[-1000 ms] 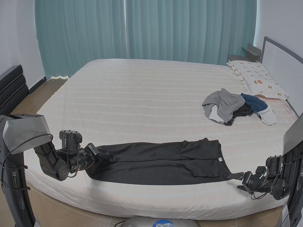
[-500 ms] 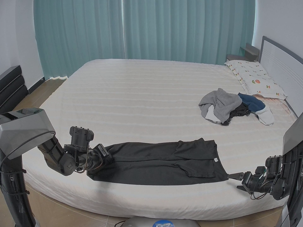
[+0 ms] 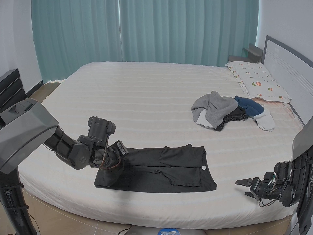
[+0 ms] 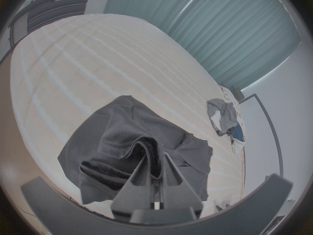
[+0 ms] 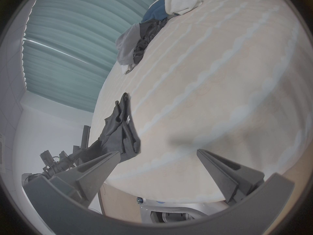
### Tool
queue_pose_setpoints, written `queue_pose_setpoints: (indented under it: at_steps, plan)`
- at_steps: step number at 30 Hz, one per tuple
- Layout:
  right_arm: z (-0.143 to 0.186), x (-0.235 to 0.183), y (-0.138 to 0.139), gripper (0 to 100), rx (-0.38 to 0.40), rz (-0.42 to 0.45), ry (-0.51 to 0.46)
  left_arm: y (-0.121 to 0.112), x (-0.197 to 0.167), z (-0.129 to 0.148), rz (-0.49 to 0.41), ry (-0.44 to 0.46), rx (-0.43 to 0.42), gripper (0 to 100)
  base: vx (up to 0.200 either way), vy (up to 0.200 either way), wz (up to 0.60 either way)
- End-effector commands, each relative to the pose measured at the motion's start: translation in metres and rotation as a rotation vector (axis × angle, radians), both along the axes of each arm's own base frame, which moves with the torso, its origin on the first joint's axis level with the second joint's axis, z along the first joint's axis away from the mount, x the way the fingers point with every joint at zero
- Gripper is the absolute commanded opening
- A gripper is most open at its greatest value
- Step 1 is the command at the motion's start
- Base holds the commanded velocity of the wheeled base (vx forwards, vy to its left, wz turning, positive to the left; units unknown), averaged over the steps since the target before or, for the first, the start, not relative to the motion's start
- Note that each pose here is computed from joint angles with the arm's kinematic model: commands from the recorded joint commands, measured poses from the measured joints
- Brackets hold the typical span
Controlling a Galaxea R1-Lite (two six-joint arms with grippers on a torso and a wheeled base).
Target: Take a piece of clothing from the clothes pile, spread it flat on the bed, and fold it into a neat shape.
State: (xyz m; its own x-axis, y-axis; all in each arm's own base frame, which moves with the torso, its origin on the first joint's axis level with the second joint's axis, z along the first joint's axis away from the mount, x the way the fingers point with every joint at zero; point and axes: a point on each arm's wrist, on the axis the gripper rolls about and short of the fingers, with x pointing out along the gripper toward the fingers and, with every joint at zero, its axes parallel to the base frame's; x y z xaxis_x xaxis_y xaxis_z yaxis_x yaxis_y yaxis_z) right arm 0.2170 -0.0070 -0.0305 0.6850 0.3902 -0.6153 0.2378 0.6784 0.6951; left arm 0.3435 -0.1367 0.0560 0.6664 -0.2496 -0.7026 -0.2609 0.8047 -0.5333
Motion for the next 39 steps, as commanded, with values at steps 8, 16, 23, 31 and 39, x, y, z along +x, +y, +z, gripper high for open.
queue_pose_setpoints:
  at_steps: [8,16,23,31,39]
  plan:
    - [0.001,-0.003,0.000,100,-0.002,0.000,0.004,-0.061,0.009,0.030,-0.103,-0.010,-0.024,0,0.000,-0.200,0.00]
    - [0.000,-0.004,0.000,100,-0.002,0.001,0.005,-0.089,0.019,0.017,-0.143,0.031,0.003,0,0.000,-0.200,0.00]
    - [0.000,-0.004,0.000,100,-0.002,0.001,0.005,-0.103,0.022,-0.008,-0.136,0.057,0.033,0,0.000,-0.057,0.00]
    - [0.000,-0.004,0.000,100,-0.002,0.001,0.005,-0.113,0.028,-0.009,-0.061,0.052,-0.009,100,0.000,0.000,0.00]
    - [0.000,-0.004,0.000,100,-0.003,0.002,0.008,-0.101,0.020,-0.006,-0.034,0.078,-0.012,100,0.000,0.000,0.00]
